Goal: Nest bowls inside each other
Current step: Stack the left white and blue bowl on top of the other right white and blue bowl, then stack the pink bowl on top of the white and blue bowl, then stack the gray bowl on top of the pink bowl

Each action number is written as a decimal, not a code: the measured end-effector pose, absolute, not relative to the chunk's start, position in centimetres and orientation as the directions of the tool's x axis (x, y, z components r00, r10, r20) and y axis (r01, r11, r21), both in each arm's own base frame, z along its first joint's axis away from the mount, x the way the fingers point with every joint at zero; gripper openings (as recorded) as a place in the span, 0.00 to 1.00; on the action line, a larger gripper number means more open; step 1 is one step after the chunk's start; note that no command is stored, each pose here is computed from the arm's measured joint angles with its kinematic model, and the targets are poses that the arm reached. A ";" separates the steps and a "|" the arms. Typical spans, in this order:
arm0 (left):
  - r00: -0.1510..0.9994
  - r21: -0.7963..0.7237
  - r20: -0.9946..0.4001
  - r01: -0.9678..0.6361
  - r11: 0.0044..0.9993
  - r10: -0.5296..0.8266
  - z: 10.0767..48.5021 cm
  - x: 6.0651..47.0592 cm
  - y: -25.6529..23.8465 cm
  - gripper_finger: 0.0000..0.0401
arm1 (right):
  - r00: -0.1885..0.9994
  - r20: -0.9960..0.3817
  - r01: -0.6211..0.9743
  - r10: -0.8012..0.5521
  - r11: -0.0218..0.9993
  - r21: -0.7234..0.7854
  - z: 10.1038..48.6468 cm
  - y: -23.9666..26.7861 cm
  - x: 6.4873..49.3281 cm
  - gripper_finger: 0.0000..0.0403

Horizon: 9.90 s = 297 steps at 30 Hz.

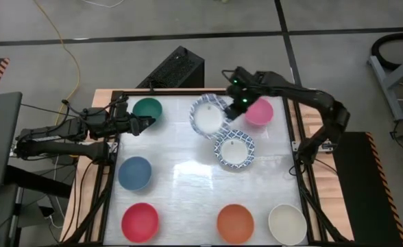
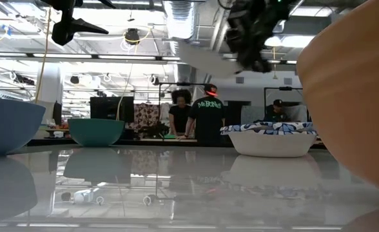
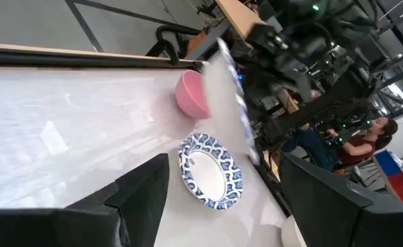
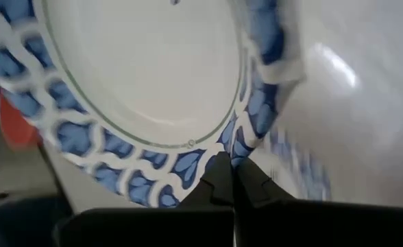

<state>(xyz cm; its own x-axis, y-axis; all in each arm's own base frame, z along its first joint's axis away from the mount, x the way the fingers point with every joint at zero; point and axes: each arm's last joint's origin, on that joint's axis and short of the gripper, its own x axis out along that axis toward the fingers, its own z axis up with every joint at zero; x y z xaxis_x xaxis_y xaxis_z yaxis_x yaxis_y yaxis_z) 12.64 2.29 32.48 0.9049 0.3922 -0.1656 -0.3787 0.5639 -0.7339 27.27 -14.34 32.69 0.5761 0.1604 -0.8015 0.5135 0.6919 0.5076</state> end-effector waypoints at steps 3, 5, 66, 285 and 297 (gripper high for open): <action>0.905 -0.727 -0.166 -0.381 0.571 0.392 32.5 12.6 2.3 0.66 | 0.476 -0.861 0.565 0.177 0.690 0.453 33.1 -13.1 25.4 0.00; 0.905 -0.718 -0.166 -0.383 0.581 0.392 32.5 12.6 2.3 0.66 | 0.399 -0.899 0.602 0.182 0.687 0.407 33.1 -12.4 24.5 0.00; 0.882 -0.669 -0.174 -0.431 0.605 0.437 32.4 12.8 2.5 0.66 | 0.247 -0.964 0.632 -0.100 0.770 0.083 27.7 -8.3 20.4 0.41; 0.861 -0.592 -0.326 -0.508 0.626 0.391 30.6 14.8 2.6 0.66 | 0.219 -0.973 -0.447 0.066 0.894 -0.040 22.4 1.6 26.8 0.26; 0.861 -0.592 -0.326 -0.508 0.626 0.391 30.6 14.8 2.6 0.66 | 0.246 -0.966 -0.342 0.075 0.940 -0.014 25.0 1.6 26.5 0.26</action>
<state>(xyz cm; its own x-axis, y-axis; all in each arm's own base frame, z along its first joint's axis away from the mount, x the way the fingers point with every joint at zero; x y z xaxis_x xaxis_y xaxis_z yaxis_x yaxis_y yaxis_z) 14.83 2.55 30.57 0.8607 0.3910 -0.3262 -0.5085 0.6256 -0.5917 26.50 1.60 25.02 0.2460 0.0747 -0.9664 -0.3422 0.9395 -0.0145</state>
